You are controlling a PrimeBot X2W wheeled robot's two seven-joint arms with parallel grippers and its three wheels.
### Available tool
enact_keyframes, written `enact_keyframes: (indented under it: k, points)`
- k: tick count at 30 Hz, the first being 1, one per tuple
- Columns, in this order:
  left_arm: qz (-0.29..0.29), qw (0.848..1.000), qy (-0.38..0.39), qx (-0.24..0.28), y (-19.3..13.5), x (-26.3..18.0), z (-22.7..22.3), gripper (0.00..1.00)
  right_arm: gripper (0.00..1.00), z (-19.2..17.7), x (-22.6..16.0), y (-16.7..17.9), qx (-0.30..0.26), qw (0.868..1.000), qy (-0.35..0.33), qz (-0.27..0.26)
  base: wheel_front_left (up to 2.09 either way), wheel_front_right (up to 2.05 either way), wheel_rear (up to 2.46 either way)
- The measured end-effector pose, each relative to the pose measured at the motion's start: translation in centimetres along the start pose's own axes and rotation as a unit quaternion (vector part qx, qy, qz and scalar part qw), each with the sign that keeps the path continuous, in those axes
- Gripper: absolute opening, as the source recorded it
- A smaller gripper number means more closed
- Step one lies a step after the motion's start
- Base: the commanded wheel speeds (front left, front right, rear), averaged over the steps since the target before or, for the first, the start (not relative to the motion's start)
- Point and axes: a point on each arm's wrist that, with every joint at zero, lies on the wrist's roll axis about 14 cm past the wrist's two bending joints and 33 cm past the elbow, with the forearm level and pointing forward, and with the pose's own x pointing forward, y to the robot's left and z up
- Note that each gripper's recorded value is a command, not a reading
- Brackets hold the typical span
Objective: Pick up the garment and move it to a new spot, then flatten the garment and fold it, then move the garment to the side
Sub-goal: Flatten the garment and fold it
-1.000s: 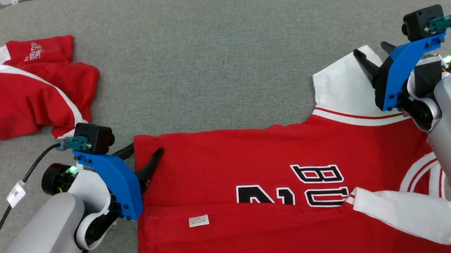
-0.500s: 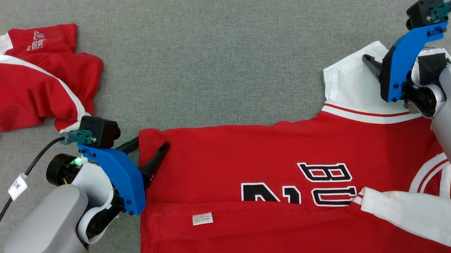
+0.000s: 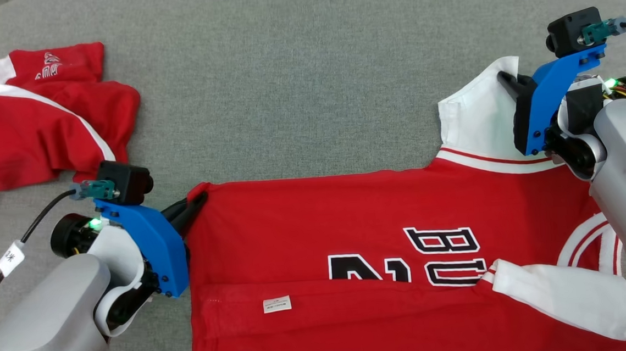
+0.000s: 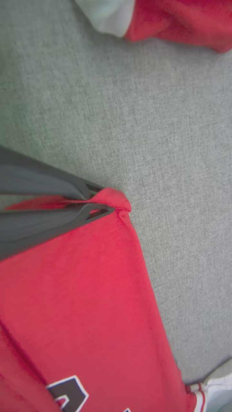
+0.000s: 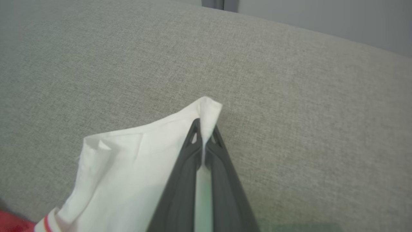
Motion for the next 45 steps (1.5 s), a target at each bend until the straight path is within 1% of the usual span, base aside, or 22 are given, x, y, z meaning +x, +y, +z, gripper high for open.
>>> enact_keyframes:
  k: [4,10,14,18,22,25,30,34,38,43,45]
  points:
    - [0.009,1.000,-0.007,0.000,0.5,-0.7,0.5,0.00,0.00,1.7,-1.2,-0.4,0.001,0.999,-0.042,-0.008,0.00,0.00,0.00]
    - [0.009,1.000,-0.014,0.004,0.3,-1.4,1.3,0.00,0.00,3.3,-3.6,-1.5,-0.001,0.996,-0.088,-0.026,0.00,0.00,0.00]
    - [0.008,1.000,-0.012,0.006,0.1,-1.8,1.5,0.00,0.00,3.2,-5.2,-2.0,0.007,0.994,-0.101,-0.035,0.00,0.00,0.00]
    - [0.006,1.000,-0.005,0.011,-0.3,-2.5,0.9,0.00,0.00,2.4,-6.8,-1.8,0.019,0.993,-0.108,-0.034,0.00,0.00,0.00]
    - [0.001,1.000,0.010,0.020,-0.6,-3.3,0.1,0.00,0.00,1.3,-8.6,-2.3,0.016,0.993,-0.107,-0.040,0.00,0.00,0.00]
    - [-0.002,0.999,0.020,0.027,-0.9,-3.8,-0.2,0.00,0.00,0.6,-10.1,-3.3,0.009,0.993,-0.106,-0.053,0.00,0.00,0.00]
    - [-0.014,0.999,0.037,0.037,-1.7,-4.3,-0.9,0.00,0.00,-0.8,-11.8,-3.4,0.004,0.994,-0.097,-0.051,0.00,0.00,0.00]
    - [-0.018,0.998,0.037,0.044,-2.3,-4.9,-0.9,0.00,0.00,-2.1,-12.9,-2.1,0.020,0.996,-0.086,-0.028,0.00,0.00,0.00]
    - [-0.018,0.997,0.051,0.052,-2.6,-5.4,-1.4,0.00,0.00,-4.2,-14.5,-2.0,0.021,0.998,-0.061,-0.019,0.00,0.00,0.00]
    - [-0.023,0.996,0.075,0.048,-3.1,-5.9,-2.5,0.00,0.00,-6.3,-16.1,-0.2,0.037,0.999,-0.037,0.013,0.00,0.00,0.00]
    - [-0.022,0.995,0.079,0.050,-3.1,-6.0,-2.5,0.00,0.00,-7.5,-16.7,-0.2,0.040,0.999,-0.020,0.015,0.00,0.00,0.00]
